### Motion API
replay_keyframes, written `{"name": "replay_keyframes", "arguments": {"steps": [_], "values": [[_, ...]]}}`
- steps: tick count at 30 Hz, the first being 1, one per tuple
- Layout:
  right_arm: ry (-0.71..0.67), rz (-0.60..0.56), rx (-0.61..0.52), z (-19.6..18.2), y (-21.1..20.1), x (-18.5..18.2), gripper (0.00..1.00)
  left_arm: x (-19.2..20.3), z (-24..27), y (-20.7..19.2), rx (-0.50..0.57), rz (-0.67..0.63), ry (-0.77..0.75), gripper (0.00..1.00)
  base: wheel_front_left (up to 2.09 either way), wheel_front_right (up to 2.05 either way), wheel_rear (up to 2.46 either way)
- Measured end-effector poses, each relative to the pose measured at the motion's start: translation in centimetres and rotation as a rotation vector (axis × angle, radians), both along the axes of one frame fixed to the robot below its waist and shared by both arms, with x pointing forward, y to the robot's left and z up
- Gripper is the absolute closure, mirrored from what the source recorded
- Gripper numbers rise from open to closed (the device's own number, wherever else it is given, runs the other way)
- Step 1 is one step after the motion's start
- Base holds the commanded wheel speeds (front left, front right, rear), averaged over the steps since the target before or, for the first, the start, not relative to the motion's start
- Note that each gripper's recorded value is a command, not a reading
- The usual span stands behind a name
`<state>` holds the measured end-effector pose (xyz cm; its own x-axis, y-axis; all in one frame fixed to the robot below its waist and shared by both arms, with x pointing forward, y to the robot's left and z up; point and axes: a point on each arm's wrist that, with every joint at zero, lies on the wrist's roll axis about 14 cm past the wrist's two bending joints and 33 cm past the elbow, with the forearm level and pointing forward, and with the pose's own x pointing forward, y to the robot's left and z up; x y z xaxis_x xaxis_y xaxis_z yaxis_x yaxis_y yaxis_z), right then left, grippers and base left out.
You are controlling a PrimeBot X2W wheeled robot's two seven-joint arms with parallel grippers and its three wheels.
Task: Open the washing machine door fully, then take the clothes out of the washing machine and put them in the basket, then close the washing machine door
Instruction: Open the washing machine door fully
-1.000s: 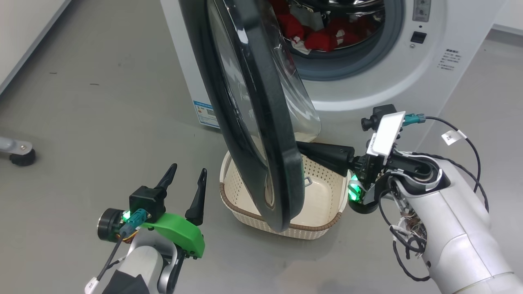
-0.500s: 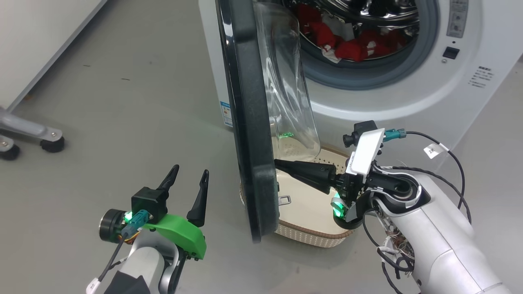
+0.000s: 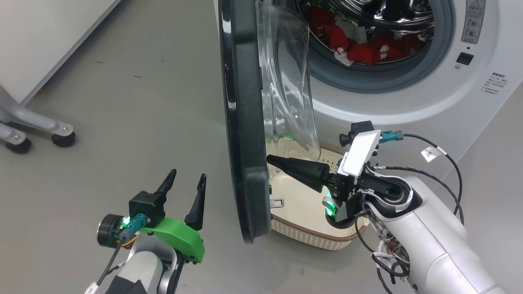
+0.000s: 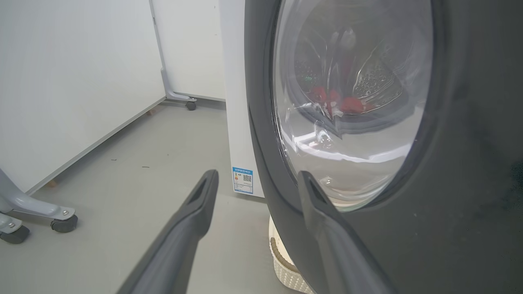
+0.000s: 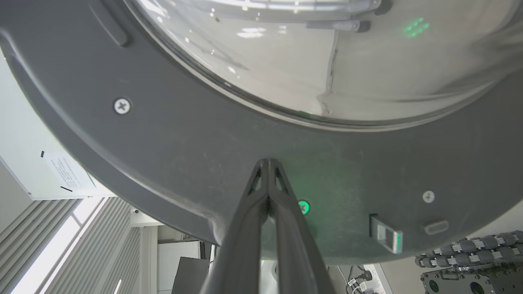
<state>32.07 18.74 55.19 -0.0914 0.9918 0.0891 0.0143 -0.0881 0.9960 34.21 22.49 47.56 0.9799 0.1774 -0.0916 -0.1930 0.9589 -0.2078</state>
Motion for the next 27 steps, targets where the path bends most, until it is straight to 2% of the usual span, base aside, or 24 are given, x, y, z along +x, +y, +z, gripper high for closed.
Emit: {"name": "replay_keyframes", "arguments": {"steps": [3, 6, 7, 8, 9, 10, 16, 21, 27], "values": [[0.014, -0.026, 0.014, 0.2, -0.1, 0.4, 1.0, 0.1, 0.1, 0.0, 0.0, -0.001, -0.002, 0.0, 0.0, 0.0, 0.0], [0.04, -0.105, 0.023, 0.0, -0.7, 1.4, 1.0, 0.2, 0.1, 0.0, -0.004, 0.002, -0.005, 0.0, 0.0, 0.0, 0.0], [0.042, -0.131, 0.025, 0.0, -0.9, 1.8, 0.92, 0.2, 0.1, 0.0, -0.006, 0.002, -0.005, 0.0, 0.0, 0.0, 0.0], [0.047, -0.166, 0.026, -0.1, -1.1, 2.4, 0.61, 0.3, 0.1, 0.0, -0.007, 0.002, -0.005, 0.0, 0.0, 0.0, 0.0], [0.049, -0.195, 0.027, -0.1, -1.4, 2.9, 0.35, 0.3, 0.1, 0.0, -0.008, 0.002, -0.005, 0.0, 0.0, 0.0, 0.0], [0.05, -0.223, 0.027, -0.2, -1.6, 3.4, 0.0, 0.3, 0.1, 0.1, -0.009, 0.004, -0.004, 0.0, 0.0, 0.0, 0.0], [0.063, -0.407, 0.011, -1.2, -3.8, 5.8, 0.0, 0.3, -0.2, 0.2, -0.01, 0.013, 0.003, 0.0, 0.0, 0.0, 0.0], [0.007, -0.574, -0.025, -1.8, -5.9, 8.0, 0.0, 0.5, -0.4, -0.1, -0.017, 0.005, 0.006, 0.0, 0.0, 0.0, 0.0], [-0.166, -0.768, -0.16, -3.8, -10.1, 10.6, 0.0, 0.5, -0.5, -0.4, -0.019, -0.003, 0.009, 0.0, 0.0, 0.0, 0.0]]}}
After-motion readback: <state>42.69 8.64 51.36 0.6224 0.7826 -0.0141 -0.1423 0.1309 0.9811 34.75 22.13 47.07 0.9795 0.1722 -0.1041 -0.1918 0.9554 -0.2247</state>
